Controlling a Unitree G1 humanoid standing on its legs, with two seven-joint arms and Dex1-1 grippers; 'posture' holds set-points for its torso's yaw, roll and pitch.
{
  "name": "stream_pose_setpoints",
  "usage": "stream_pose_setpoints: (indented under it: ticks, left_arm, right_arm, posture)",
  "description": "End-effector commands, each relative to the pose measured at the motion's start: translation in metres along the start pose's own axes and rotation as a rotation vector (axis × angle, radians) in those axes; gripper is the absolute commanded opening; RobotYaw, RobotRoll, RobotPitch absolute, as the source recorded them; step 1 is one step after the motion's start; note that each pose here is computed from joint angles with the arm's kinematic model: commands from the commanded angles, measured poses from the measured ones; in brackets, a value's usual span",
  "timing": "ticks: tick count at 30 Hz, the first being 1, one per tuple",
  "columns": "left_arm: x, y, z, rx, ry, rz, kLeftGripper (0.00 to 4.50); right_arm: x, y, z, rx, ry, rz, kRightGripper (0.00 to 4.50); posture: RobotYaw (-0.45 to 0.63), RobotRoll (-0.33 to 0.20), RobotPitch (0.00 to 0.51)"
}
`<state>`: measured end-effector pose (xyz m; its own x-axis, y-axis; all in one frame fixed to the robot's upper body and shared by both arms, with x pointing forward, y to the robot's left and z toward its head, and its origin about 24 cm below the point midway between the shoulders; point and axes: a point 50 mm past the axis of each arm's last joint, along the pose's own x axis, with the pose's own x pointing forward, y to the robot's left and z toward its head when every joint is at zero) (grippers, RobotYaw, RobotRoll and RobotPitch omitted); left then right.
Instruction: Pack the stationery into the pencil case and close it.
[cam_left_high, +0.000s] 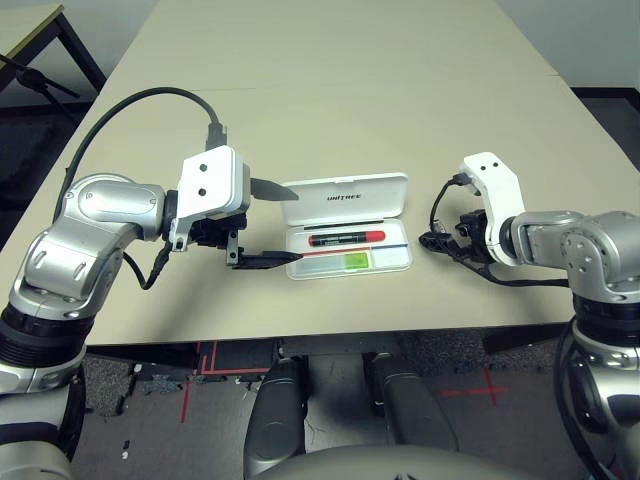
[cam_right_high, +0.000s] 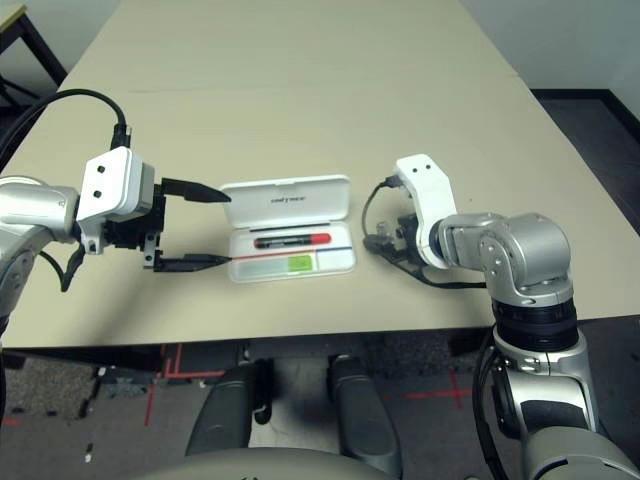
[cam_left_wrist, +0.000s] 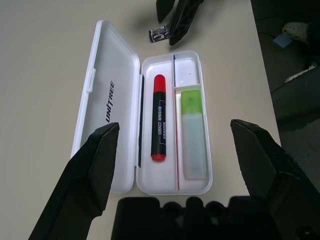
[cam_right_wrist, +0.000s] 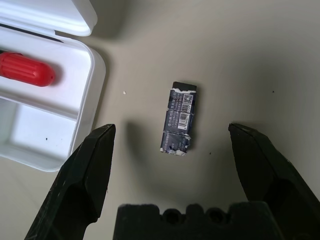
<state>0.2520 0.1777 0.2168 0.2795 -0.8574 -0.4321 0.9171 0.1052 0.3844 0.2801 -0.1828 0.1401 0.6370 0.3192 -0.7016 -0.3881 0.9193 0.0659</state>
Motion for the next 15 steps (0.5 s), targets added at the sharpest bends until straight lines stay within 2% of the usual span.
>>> stream_pose_setpoints:
  ticks: [1,15]
  left_arm:
    - [0.000,-0.003,0.003,0.009,-0.005,-0.007,4.48]
    - [0.001,-0.004,0.005,0.010,-0.008,-0.012,4.48]
  right_arm:
    - [0.011,-0.001,-0.010,0.008,0.042,-0.023,4.50]
    - [0.028,-0.001,-0.014,-0.017,0.032,-0.024,4.50]
  posture:
    - [-0.04,0.000,0.176]
    - [-0.04,0.000,0.175]
